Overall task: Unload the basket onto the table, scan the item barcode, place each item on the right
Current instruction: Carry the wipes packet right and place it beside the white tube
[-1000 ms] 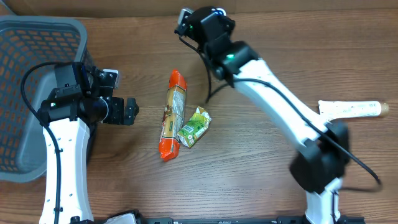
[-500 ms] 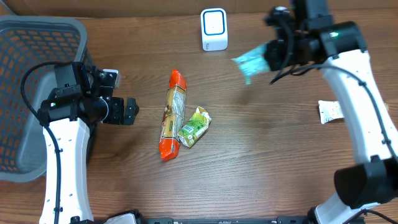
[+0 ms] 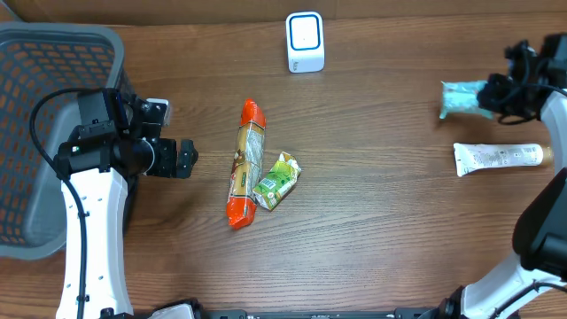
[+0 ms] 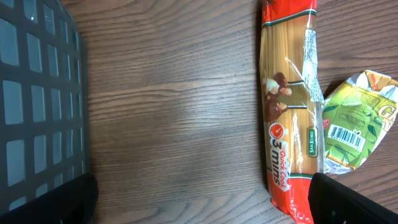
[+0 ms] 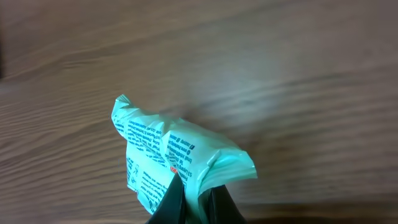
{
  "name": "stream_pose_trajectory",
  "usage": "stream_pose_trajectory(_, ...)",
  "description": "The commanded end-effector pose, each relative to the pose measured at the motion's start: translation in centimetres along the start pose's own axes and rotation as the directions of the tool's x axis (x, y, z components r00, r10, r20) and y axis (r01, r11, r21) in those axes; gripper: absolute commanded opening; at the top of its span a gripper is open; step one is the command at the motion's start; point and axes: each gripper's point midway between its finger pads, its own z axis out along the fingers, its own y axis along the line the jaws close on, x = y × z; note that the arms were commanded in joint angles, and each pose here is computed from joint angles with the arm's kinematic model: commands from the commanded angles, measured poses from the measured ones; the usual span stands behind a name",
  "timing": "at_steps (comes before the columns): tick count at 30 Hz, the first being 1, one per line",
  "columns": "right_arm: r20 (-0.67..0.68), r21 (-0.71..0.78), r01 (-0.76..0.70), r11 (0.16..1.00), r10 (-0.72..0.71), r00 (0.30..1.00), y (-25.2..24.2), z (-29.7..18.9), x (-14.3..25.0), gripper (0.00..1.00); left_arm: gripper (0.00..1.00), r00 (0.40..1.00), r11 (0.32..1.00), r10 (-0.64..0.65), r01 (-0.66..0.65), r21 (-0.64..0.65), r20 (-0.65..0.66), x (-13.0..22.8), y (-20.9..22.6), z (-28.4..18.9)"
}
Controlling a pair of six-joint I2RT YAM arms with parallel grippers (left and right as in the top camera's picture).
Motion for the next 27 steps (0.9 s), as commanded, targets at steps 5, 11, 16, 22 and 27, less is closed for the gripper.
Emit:
stream_pose_trajectory(5,-0.010,0.021,-0.060,0.998,0.060,0.998,-2.9,1.1,0.4,0.04,1.00,1.000,1.000,0.023,-0.023,0.005,0.013,-0.6,-0.1,-0.2)
stream_pose_trajectory(11,0.030,0.182,-0.196,0.964,0.193,0.981,-6.5,0.6,0.3,0.04,0.99,1.000,1.000,0.023,-0.023,0.005,0.013,-0.6,-0.1,-0.2)
stream_pose_trajectory(16,0.035,0.185,-0.197,0.963,0.193,0.980,-6.7,0.5,0.2,0.12,1.00,1.000,1.000,0.023,-0.023,0.005,0.013,-0.6,-0.1,-0.2)
stream_pose_trajectory(22,0.039,0.183,-0.210,0.960,0.207,0.978,-6.5,0.0,-0.1,0.67,0.99,1.000,1.000,0.023,-0.023,0.005,0.013,-0.6,-0.1,-0.2)
stream_pose_trajectory(27,0.073,0.113,-0.239,0.964,0.232,0.970,-4.5,-3.1,-2.7,0.86,1.00,1.000,1.000,0.023,-0.023,0.005,0.013,-0.6,-0.1,-0.2)
